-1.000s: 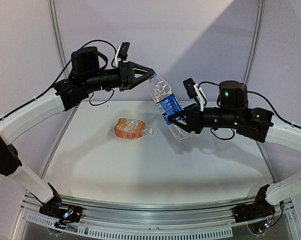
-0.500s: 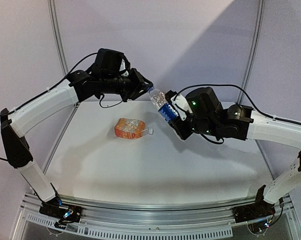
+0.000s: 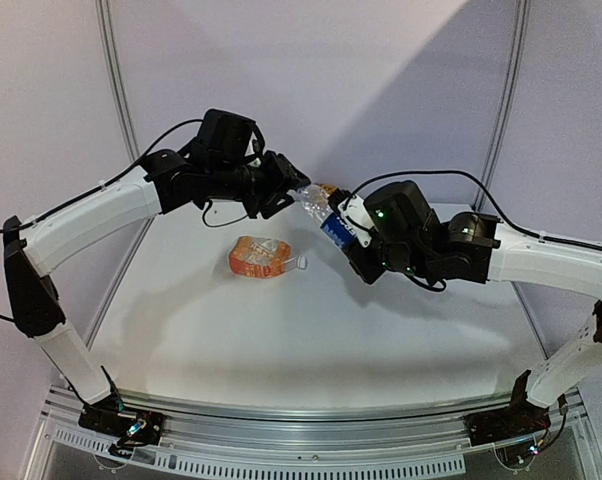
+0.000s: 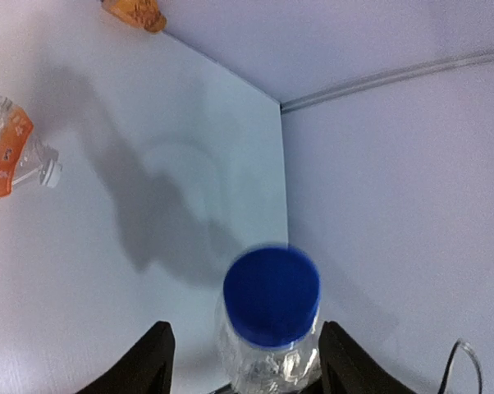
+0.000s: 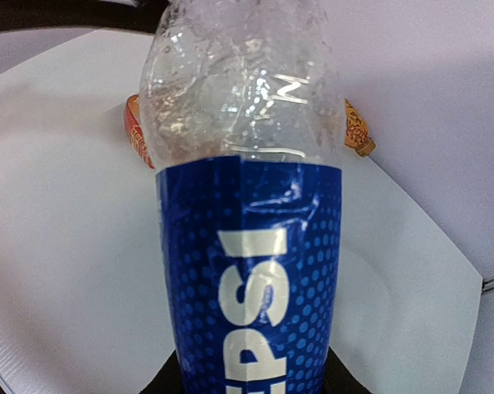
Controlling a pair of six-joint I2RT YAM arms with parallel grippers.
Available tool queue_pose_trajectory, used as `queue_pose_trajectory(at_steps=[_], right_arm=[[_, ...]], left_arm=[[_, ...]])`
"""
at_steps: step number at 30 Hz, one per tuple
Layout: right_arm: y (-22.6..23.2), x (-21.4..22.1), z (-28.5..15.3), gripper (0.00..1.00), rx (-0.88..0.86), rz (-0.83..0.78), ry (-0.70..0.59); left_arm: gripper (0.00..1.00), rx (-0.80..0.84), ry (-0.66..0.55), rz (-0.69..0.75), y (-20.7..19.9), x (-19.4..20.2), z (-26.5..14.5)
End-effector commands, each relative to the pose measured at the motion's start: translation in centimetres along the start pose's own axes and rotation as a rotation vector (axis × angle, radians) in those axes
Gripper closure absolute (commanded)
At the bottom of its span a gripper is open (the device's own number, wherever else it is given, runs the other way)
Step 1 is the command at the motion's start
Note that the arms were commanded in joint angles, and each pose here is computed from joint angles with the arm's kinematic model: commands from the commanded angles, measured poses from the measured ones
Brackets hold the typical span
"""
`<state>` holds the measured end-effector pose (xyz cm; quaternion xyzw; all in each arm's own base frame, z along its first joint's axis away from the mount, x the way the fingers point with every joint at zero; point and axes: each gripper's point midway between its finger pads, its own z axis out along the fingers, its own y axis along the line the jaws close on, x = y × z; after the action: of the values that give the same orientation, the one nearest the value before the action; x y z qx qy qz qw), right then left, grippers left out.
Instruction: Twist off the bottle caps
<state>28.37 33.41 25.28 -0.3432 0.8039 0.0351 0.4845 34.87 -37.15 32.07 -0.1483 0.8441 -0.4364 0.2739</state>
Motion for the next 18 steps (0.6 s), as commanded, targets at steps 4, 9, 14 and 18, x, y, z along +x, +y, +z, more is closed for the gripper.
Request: queue_pose_trajectory(at_steps=[4,9,14,18], right_arm=[[-1.3,-0.5,-0.8,1.00,0.027,0.093,-0.036],[-1.2,-0.7,-1.3,1.00,0.007,0.136,-0.051],[-1.0,-1.1,-2.3,1.00,-0.038,0.189,-0.078],[-0.5,-1.4,-3.0,1.00,-0.149,0.275,-0.096]], left_arm=[[0.02,0.094,0.013,0.096,-1.3,2.2,-3.4],[0.01,0.135,-0.035,0.102,-0.1,1.4,-5.7],[0.01,0.173,-0.094,0.140,1.1,-0.1,-8.9],[0.01,0.204,-0.135,0.184,1.9,-1.6,-11.0]])
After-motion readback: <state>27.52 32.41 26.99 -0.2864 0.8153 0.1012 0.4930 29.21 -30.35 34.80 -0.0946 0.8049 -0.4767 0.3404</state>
